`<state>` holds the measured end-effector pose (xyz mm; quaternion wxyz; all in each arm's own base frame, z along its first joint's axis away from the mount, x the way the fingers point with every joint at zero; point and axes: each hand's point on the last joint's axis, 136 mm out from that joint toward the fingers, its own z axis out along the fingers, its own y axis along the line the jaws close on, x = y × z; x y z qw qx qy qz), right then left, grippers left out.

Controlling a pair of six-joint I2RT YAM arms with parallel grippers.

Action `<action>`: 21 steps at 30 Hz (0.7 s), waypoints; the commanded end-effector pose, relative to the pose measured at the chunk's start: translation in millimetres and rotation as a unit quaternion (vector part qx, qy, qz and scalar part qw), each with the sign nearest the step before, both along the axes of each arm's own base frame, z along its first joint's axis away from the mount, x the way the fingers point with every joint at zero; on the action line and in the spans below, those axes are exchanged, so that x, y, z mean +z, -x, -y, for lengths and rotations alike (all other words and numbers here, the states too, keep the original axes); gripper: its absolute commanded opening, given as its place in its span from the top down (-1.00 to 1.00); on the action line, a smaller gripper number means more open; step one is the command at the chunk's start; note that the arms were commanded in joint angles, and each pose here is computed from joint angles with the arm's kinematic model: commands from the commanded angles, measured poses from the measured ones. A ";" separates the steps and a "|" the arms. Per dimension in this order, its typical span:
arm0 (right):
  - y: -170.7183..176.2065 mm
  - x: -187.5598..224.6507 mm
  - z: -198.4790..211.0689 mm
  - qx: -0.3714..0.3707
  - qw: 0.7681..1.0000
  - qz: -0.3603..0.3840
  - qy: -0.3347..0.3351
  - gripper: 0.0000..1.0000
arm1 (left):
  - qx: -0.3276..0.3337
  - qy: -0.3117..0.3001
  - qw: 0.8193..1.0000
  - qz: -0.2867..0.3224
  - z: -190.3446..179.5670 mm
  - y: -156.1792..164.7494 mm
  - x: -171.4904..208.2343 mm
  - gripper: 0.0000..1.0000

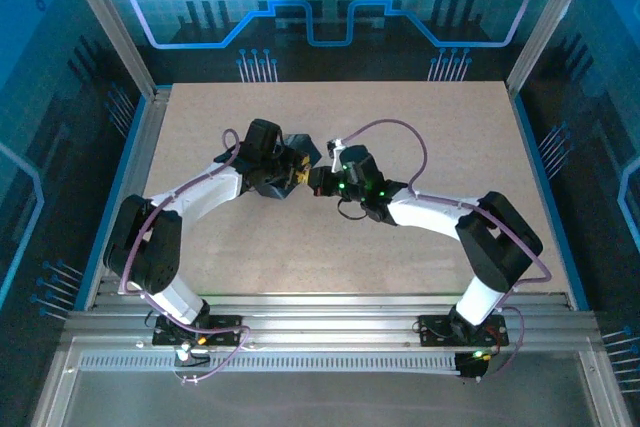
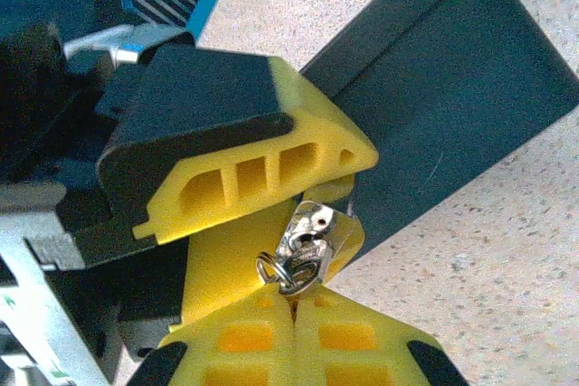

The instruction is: Unlock the padlock with the key

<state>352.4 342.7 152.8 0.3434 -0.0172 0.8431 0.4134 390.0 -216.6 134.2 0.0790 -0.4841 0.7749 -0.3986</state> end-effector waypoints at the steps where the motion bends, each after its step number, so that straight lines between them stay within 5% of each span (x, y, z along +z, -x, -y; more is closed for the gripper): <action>1: -23.2 52.4 10.3 -0.075 0.991 0.027 -0.105 1.00 | -0.047 0.027 0.998 -0.023 20.2 27.3 8.1 1.00; 9: -2.1 48.8 44.7 -0.016 0.997 0.056 0.048 0.42 | -0.043 0.024 0.998 -0.025 15.4 25.9 6.4 1.00; 21: 3.6 41.5 26.8 0.112 0.972 0.130 0.163 0.30 | -0.044 0.024 0.998 -0.026 16.1 25.7 4.8 1.00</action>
